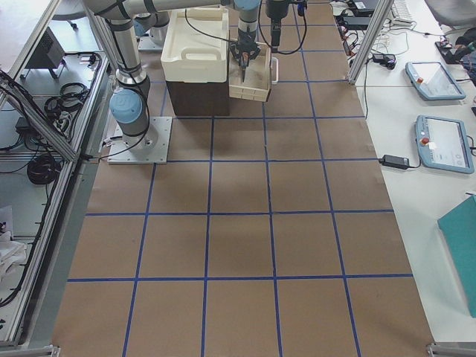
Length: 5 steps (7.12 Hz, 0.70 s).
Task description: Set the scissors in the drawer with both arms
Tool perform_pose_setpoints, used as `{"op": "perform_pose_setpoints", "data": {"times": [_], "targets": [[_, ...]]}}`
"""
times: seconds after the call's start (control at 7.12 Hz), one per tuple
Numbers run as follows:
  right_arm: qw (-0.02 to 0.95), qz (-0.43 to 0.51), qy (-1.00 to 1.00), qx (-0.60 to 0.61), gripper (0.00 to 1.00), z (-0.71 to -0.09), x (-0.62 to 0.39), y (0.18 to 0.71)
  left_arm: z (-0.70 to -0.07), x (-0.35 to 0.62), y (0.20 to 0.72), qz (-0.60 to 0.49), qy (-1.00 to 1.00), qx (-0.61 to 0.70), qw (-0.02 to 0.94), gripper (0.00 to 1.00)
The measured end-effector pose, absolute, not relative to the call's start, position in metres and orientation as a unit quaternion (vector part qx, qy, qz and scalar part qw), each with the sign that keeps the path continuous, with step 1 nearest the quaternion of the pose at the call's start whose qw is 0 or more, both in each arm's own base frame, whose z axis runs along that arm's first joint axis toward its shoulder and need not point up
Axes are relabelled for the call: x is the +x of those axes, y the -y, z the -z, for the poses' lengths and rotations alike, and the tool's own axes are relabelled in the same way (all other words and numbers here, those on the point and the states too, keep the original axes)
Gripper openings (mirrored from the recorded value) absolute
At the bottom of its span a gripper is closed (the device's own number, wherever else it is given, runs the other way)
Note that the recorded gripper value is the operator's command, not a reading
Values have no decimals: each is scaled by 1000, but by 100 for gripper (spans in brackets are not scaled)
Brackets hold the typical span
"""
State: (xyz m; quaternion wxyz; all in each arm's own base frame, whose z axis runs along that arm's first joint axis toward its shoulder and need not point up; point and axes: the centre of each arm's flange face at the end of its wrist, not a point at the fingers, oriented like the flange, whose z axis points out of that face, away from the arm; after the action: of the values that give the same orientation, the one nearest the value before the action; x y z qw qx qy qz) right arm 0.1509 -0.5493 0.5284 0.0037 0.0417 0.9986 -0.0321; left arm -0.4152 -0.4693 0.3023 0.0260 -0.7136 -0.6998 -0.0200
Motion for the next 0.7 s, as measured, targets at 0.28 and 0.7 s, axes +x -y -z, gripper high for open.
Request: {"op": "perform_pose_setpoints", "data": {"times": [0.28,0.7], "targets": [[3,31,-999,42,100,-528,151,549,-308,-415,470,14,699,-715,22,100],[1,29,-999,44,100,-528,150,548,-363,-397,490,-20,712,-702,10,100]]}}
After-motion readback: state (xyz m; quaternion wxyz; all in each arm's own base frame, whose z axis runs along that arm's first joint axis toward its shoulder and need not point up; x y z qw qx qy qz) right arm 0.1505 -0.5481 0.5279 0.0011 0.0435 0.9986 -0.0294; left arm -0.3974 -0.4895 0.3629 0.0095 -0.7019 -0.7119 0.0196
